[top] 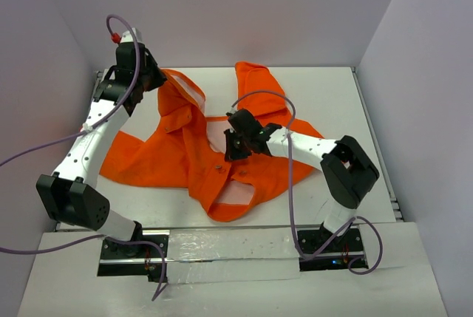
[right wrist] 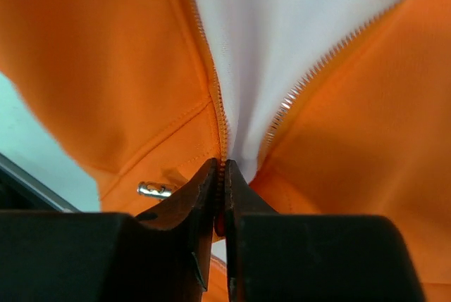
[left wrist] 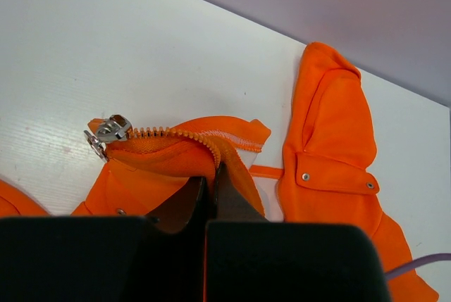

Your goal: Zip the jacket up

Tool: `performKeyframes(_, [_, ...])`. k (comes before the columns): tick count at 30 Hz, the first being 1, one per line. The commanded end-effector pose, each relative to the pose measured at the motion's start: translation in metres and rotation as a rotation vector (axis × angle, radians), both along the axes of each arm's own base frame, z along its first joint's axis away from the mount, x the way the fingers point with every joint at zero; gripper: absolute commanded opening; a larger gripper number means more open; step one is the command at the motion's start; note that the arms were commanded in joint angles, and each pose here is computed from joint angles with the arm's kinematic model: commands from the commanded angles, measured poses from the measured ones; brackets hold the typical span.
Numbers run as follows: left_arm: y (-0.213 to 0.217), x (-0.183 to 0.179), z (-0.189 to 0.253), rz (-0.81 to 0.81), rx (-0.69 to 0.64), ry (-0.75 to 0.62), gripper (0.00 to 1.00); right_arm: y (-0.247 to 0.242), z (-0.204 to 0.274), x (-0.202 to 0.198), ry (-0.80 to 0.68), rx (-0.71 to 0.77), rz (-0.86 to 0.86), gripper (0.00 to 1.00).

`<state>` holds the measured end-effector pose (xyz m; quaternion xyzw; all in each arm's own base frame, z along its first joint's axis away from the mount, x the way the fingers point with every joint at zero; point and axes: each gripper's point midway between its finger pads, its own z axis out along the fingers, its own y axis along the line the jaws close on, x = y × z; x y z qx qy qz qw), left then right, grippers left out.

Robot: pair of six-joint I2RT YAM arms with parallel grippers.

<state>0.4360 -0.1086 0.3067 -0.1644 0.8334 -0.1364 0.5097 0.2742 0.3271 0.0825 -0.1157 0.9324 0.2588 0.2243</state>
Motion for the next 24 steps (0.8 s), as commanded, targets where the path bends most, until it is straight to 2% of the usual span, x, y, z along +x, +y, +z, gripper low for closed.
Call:
performKeyframes(1, [0.003, -0.003, 0.021, 0.008, -0.035, -0.074, 0.00, 0.012, -0.008, -0.006, 0.041, 0.049, 0.013, 0.22])
performKeyframes(4, [0.004, -0.006, 0.018, 0.006, -0.032, -0.072, 0.00, 0.014, -0.004, -0.011, 0.052, 0.083, 0.016, 0.27])
performKeyframes(9, [0.004, -0.009, 0.018, 0.002, -0.027, -0.074, 0.00, 0.015, 0.000, -0.018, 0.052, 0.105, 0.032, 0.24])
performKeyframes(11, [0.003, -0.009, 0.020, -0.005, -0.034, -0.085, 0.00, 0.013, 0.001, -0.019, 0.046, 0.085, 0.033, 0.30])
performKeyframes(12, [0.003, -0.009, 0.020, -0.005, -0.036, -0.087, 0.00, 0.012, 0.002, -0.021, 0.046, 0.085, 0.036, 0.35])
performKeyframes(15, [0.003, -0.008, 0.018, -0.004, -0.033, -0.079, 0.00, 0.011, 0.007, -0.022, 0.035, 0.092, 0.031, 0.40])
performKeyframes(24, [0.004, -0.008, 0.016, -0.002, -0.027, -0.075, 0.00, 0.007, 0.006, -0.025, 0.025, 0.043, 0.019, 0.37])
